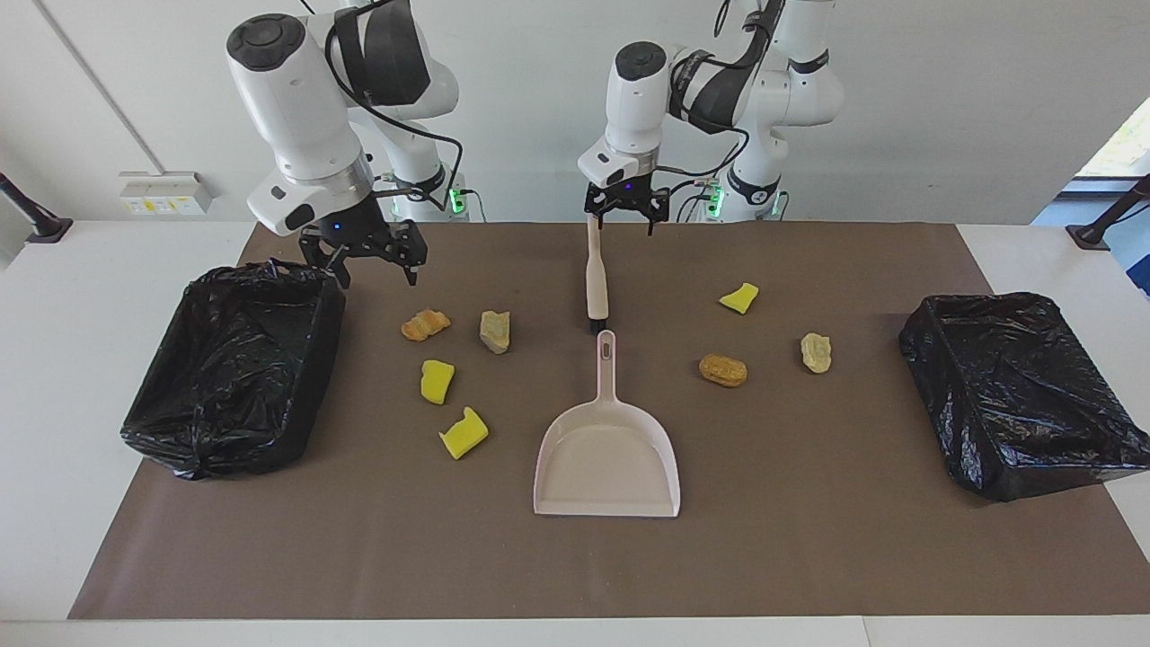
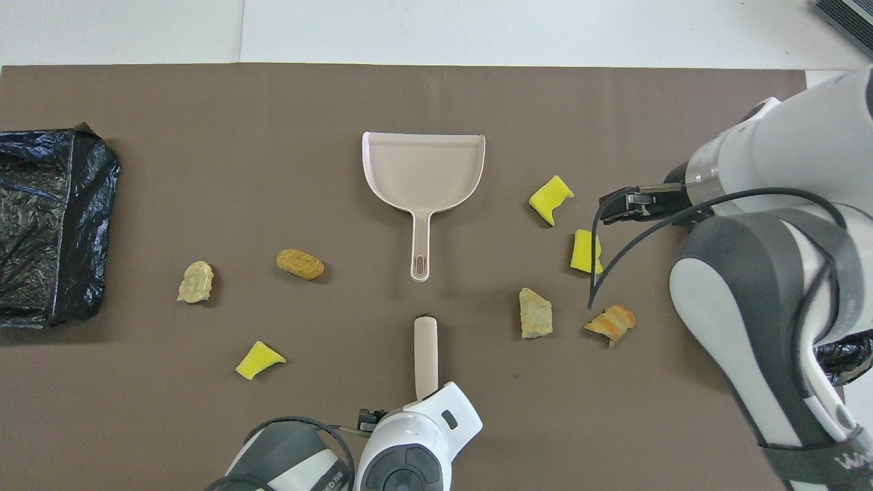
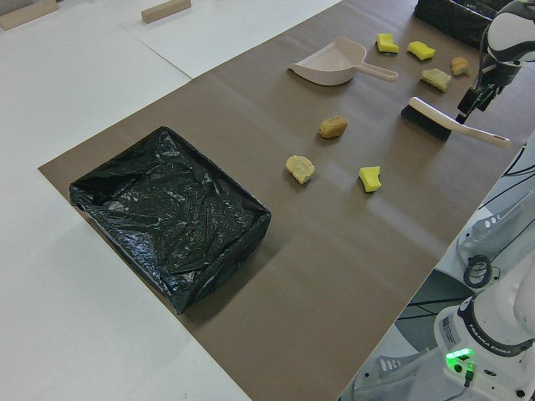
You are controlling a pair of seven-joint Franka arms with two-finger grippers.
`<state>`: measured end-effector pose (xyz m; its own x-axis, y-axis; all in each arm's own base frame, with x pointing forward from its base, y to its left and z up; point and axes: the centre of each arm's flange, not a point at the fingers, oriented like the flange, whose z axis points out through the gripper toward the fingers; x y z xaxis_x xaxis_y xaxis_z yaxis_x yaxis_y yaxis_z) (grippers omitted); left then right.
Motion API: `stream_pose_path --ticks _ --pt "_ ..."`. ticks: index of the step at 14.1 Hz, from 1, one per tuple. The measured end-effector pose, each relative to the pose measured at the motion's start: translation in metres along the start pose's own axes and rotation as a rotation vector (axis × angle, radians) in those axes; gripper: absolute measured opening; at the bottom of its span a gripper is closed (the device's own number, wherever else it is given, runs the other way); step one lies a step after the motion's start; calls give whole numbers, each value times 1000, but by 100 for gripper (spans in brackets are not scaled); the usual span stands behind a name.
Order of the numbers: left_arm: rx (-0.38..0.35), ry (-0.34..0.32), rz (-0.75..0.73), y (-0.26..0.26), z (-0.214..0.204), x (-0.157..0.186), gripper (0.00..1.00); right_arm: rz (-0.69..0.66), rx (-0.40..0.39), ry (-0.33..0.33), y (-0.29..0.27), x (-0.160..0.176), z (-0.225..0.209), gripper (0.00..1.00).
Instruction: Sweep and dump trash in bin
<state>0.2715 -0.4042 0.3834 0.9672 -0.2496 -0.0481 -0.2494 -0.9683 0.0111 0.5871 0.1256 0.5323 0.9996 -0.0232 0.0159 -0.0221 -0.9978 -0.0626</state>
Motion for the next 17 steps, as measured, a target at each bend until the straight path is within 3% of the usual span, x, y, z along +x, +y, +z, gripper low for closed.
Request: stream_pose_path --ticks 5,7,9,12,17 --pt "-12 -60 -25 10 29 -7 94 71 40 -24 -80 6 62 100" --pt "0 -74 -17 11 37 -14 76 124 45 -31 -114 9 81 100" --pt "5 -79 -17 11 40 -16 69 143 72 -36 -144 18 94 100" --pt "7 -82 -27 9 39 -14 30 163 101 -11 -190 25 122 100" --pt "29 -119 -108 -22 7 14 26 149 106 -6 -246 16 183 100"
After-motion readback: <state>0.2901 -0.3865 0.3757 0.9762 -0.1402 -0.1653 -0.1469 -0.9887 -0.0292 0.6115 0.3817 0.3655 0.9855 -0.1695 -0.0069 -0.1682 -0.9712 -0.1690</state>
